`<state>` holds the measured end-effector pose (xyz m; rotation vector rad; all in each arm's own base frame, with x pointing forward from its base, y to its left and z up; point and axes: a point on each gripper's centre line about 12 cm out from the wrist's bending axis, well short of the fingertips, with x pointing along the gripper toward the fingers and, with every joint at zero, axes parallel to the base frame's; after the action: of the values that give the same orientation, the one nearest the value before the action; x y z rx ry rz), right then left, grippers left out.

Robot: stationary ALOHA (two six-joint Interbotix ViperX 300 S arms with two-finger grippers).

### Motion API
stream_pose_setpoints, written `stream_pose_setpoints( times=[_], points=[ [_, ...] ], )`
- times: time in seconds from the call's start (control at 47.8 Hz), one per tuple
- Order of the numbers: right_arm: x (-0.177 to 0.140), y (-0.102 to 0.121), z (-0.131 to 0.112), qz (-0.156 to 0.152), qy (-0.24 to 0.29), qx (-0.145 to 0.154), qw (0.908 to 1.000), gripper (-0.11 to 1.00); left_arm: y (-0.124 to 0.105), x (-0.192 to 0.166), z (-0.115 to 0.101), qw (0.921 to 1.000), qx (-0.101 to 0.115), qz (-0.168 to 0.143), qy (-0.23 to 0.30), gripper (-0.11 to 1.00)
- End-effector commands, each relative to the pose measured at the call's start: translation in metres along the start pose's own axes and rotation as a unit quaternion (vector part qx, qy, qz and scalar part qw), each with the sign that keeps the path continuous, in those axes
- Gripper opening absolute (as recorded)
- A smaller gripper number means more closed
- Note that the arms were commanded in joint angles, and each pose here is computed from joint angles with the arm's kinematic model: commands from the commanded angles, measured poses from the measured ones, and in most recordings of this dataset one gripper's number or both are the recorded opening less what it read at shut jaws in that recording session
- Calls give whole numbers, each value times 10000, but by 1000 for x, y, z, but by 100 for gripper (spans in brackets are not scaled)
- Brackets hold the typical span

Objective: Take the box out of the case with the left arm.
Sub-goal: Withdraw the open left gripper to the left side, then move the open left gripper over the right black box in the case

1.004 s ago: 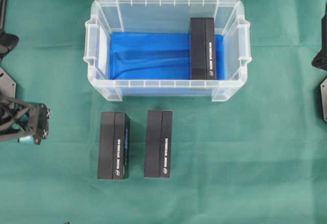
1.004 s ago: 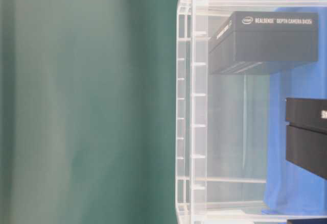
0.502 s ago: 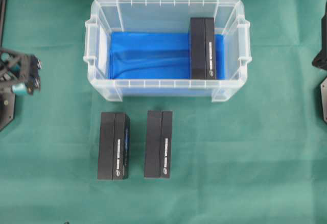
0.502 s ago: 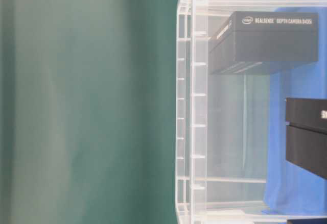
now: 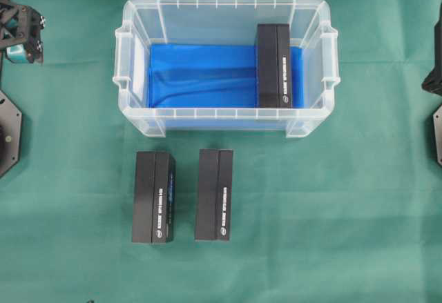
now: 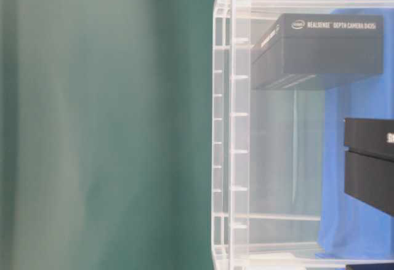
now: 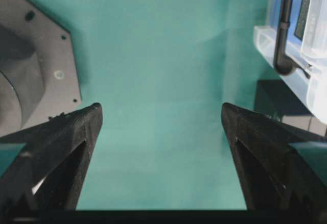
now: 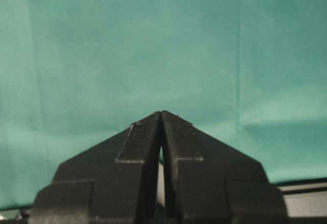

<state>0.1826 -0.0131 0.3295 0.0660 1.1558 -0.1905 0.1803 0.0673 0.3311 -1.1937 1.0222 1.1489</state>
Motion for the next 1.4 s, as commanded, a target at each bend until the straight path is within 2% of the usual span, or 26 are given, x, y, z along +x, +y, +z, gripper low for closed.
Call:
stream_pose_setpoints(
  times=[0.0, 0.481, 0.69, 1.025, 1.38],
  points=[
    [-4, 0, 3, 19, -74, 18, 10000, 3, 0, -4, 1, 10000, -12, -63, -2, 93],
    [-4, 0, 3, 12, -75, 16, 10000, 3, -4, -4, 0, 9999, -14, -78, 90, 93],
    [-4, 0, 3, 13, -83, 17, 10000, 3, -20, -2, 1, 9999, 73, -59, 119, 93],
    [-4, -1, 1, -22, 28, 4, 10000, 3, -82, 0, 9, 9992, 223, -307, 83, 93],
    [1, -3, -12, -128, 498, -18, 9987, 3, -182, 15, 21, 9984, 409, -387, 101, 93]
  ],
)
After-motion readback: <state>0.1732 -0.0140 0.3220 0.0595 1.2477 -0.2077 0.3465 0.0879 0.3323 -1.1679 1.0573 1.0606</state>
